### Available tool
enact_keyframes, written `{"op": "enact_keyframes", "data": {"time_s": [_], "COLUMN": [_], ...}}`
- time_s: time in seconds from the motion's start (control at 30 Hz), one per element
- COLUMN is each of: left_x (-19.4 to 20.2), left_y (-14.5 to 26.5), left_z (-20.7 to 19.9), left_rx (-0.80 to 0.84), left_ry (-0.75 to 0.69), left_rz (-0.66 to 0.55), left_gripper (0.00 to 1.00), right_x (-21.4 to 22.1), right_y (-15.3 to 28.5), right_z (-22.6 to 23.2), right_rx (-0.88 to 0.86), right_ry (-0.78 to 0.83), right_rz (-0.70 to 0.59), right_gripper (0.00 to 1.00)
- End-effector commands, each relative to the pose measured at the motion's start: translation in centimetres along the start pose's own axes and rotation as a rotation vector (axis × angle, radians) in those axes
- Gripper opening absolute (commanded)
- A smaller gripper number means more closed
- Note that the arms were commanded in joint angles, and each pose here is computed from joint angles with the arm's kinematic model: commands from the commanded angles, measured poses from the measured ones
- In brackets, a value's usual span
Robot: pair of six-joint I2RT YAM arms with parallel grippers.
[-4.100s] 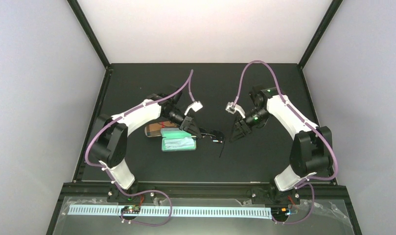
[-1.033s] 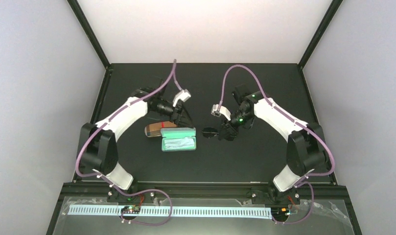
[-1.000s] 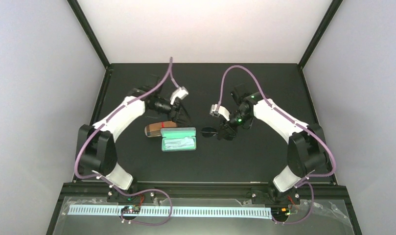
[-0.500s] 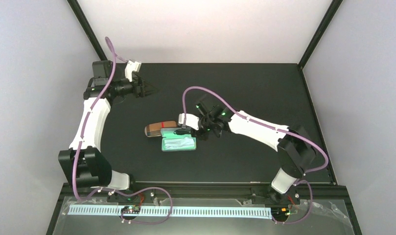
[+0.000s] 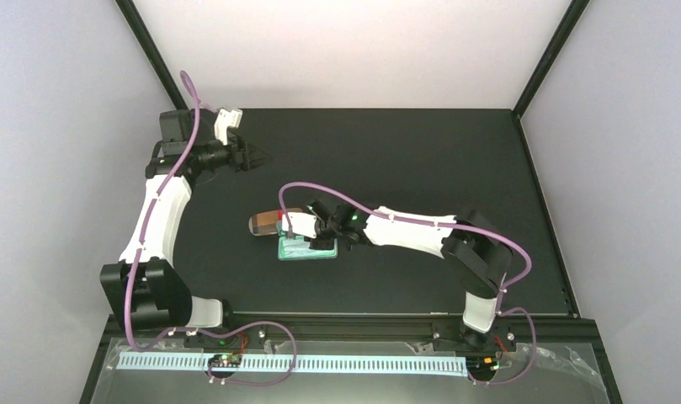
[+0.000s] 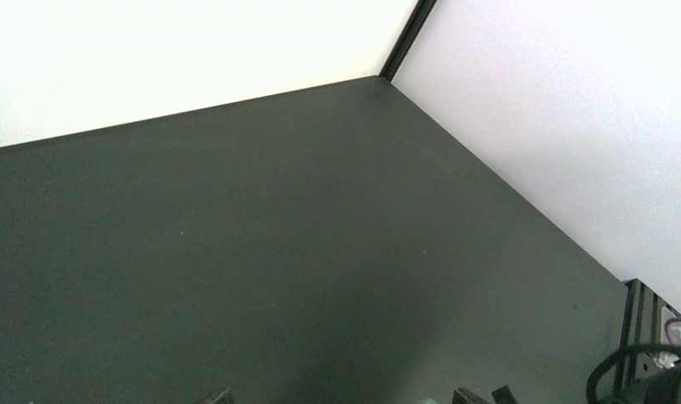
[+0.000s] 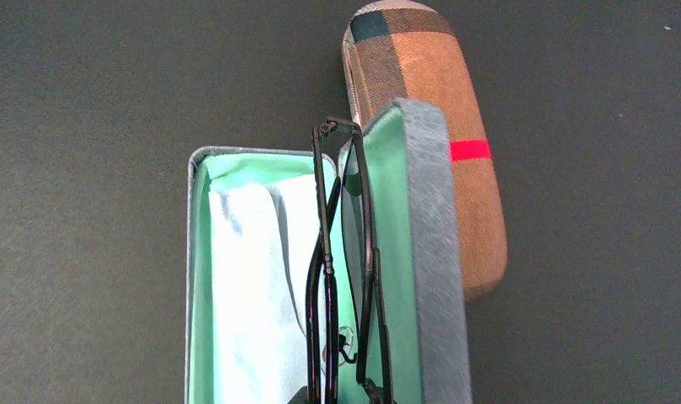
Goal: Organize the sunglasses
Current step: Place the sunglasses in the sunglasses case.
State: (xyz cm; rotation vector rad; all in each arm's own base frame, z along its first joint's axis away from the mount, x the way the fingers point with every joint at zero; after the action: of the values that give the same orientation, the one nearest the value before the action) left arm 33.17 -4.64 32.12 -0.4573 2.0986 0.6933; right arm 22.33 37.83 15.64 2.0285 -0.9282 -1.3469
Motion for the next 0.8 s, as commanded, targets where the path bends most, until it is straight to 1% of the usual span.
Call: {"op": "enact_keyframes", "data": {"time_s": [0.0,0.3,0.5,0.7,0.77], "left_x": [-0.6,-0.3,-0.2,0.0,-0.1], "left_y": [0.7,0.6,0.6,0.5,0.6], "left_z": [-0.4,-0.3,-0.2,-0.2,-0.3], "left_rx": [-0.018,-0.007,-0.003,-0.002,0.0], "left_ry": [-0.02,-0.004,-0.003,0.001,-0.001], "left_rz": [-0.03,-0.032,-0.037,-0.036,-0.038], "left_gripper": [0.68,0.68,0.68,0.69,0.68], "right_x": [-0.6,0.0,0.8,1.2,1.3], "right_y": [-1.4,-3.0,-3.7,-3.9,-4.0], "right_z": [-0.1,1.0,1.7,2.5,2.6], "right_rx": [0.085,0.113,0.089,0.073,0.076], "right_ry": [0.05,0.114,0.121,0.131,0.132], "right_rz": [-0.003,0.01,0.026,0.016,0.016], "right_gripper": [0.17,0.17,0.2,0.21,0.23]}}
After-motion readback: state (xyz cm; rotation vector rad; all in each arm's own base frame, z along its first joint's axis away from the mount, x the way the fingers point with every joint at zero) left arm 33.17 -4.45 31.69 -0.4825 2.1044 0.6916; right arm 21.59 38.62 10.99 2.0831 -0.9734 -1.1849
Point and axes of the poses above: each gripper's point midway between its finger pads, its own y axis back along the fingers, its own z axis along the line the jaws close on, x = y × z, the point moved 7 cm from there along y, back along the fingers, and after that the axes turned 6 degrees about y, right-handed, at the moved point
